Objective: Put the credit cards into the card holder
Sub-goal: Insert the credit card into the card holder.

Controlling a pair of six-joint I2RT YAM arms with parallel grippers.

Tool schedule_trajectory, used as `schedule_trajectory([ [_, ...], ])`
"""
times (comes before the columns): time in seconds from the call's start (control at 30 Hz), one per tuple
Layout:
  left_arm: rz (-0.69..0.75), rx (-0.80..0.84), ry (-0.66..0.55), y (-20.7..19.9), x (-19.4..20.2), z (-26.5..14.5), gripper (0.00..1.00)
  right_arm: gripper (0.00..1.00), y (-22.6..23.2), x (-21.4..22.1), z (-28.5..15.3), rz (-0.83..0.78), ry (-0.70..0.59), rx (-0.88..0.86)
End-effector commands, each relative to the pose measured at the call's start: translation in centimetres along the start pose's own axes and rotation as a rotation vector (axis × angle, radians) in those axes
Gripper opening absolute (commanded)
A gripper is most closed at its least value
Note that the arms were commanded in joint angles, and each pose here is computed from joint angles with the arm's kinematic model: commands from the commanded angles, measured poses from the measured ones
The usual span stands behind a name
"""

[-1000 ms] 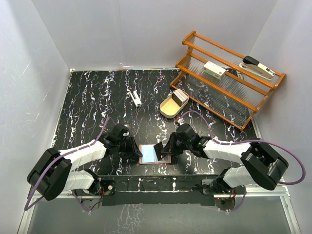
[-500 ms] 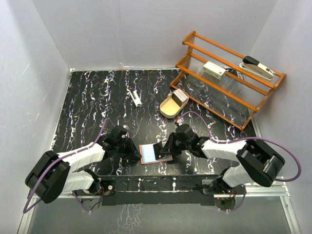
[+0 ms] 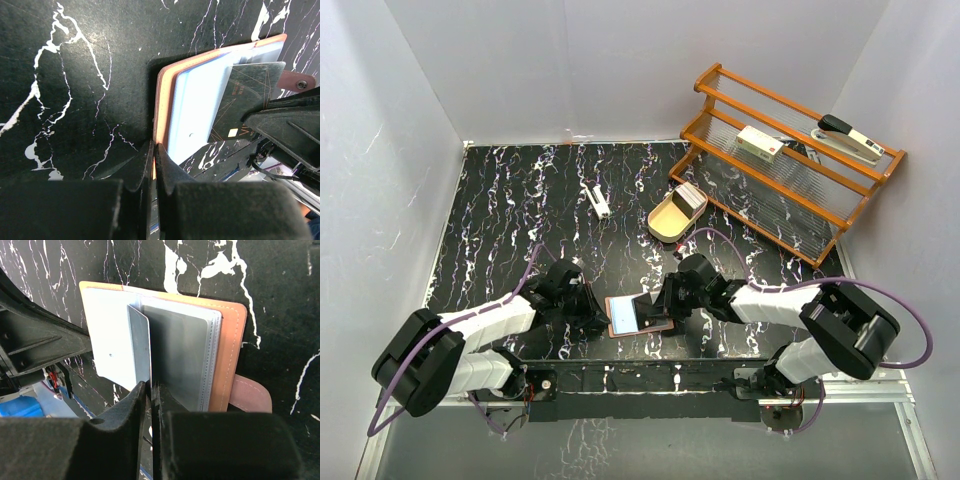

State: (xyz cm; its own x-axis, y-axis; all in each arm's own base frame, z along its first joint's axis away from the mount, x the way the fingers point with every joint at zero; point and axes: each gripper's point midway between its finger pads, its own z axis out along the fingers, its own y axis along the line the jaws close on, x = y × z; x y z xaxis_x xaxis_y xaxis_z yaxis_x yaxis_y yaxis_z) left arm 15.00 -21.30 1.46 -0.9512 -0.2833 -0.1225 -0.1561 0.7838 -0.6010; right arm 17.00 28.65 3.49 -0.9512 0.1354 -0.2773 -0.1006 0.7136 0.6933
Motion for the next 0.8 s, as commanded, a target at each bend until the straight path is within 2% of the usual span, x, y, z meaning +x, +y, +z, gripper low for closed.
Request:
schedule_trajectory([
  [0.0,0.014,-0.031,-0.006,0.5,-0.1,-0.2,0.00,0.08,-0.2,-0.3,0.5,-0.051,0.010,0.023],
  [0.2,0.003,-0.001,-0.002,-0.3,-0.1,-0.2,0.00,0.11,0.2,-0.2,0.7,-0.022,0.001,-0.009],
  [0.33,-0.001,0.001,0.003,-0.2,0.0,-0.2,0.00,0.06,0.4,-1.0,0.3,-0.027,-0.040,-0.006],
  [0.77,-0.013,0.016,0.015,-0.5,0.1,0.0,0.00,0.08,0.8,-1.2,0.6,-0.024,-0.038,-0.021],
])
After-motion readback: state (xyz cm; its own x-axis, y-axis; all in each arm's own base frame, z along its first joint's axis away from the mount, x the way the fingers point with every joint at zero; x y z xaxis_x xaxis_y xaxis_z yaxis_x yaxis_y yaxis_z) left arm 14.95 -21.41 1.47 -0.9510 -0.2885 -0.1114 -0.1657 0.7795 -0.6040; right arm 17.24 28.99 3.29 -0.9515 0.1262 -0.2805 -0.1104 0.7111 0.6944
